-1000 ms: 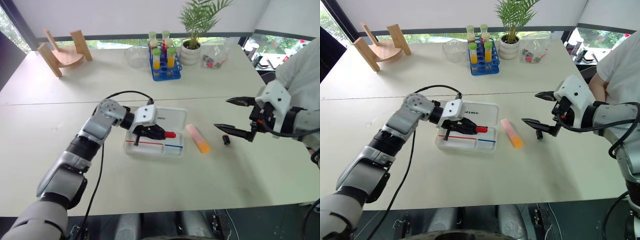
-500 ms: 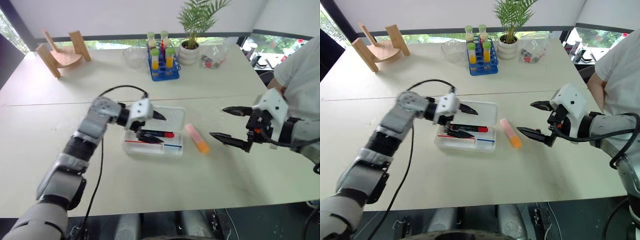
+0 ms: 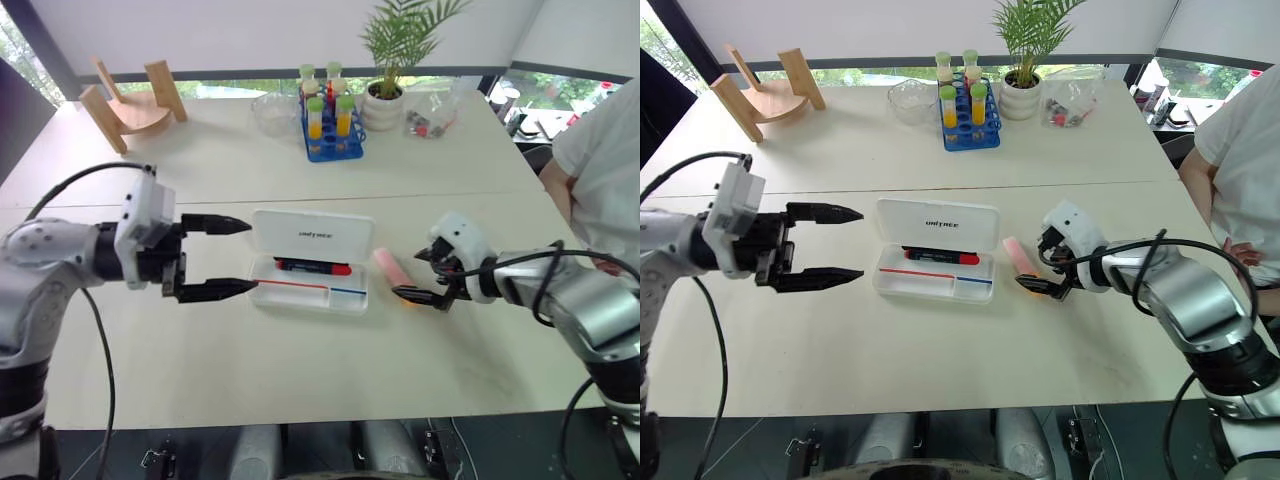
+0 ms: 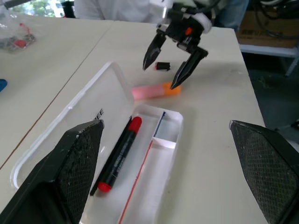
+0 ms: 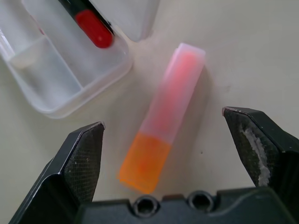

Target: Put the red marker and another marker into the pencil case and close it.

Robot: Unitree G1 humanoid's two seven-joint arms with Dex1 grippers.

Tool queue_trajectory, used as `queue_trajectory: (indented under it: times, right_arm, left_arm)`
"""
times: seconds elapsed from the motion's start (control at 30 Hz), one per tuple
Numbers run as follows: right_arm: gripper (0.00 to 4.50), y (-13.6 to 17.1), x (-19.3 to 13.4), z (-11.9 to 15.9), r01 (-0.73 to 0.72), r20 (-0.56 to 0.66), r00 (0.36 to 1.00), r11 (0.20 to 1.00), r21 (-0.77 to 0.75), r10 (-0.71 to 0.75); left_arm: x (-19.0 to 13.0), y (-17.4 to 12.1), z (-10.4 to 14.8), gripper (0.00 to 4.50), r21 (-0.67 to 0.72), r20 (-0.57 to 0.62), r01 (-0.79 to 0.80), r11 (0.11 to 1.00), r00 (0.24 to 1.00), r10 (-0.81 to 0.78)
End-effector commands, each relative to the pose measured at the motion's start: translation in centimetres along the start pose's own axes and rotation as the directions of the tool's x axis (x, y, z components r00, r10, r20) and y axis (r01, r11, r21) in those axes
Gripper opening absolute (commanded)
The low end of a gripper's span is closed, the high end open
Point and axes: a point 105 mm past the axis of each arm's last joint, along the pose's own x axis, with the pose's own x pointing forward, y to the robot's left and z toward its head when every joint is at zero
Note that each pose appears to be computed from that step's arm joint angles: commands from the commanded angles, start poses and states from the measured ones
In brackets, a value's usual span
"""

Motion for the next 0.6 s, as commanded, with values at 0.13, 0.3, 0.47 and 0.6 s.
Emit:
queue_trajectory:
  times: [0.13,0.3,0.47,0.6]
  right_arm:
    - [4.24,-1.0,2.1,-0.7,0.05,-0.061,0.997,0.999,-0.005,-0.05]
    - [2.12,-0.7,2.7,-0.2,0.002,-0.056,0.998,1.0,0.03,0.0]
    - [0.84,-1.7,0.9,1.0,0.013,-0.037,0.999,1.0,-0.025,-0.014]
    - [0.84,-1.4,-2.7,3.8,-0.069,0.024,0.997,0.98,-0.184,0.075]
  left_arm:
    - [-1.1,-1.6,1.6,4.49,0.003,0.035,-0.044,0.999,0.998,0.043]
    - [-1.9,-2.1,1.9,4.5,-0.008,0.034,-0.03,1.0,0.999,0.03]
    - [-2.8,-2.2,1.8,4.5,-0.011,0.022,-0.001,1.0,1.0,0.001]
    - [-4.1,-1.7,1.6,4.5,-0.006,-0.008,0.017,1.0,1.0,-0.017]
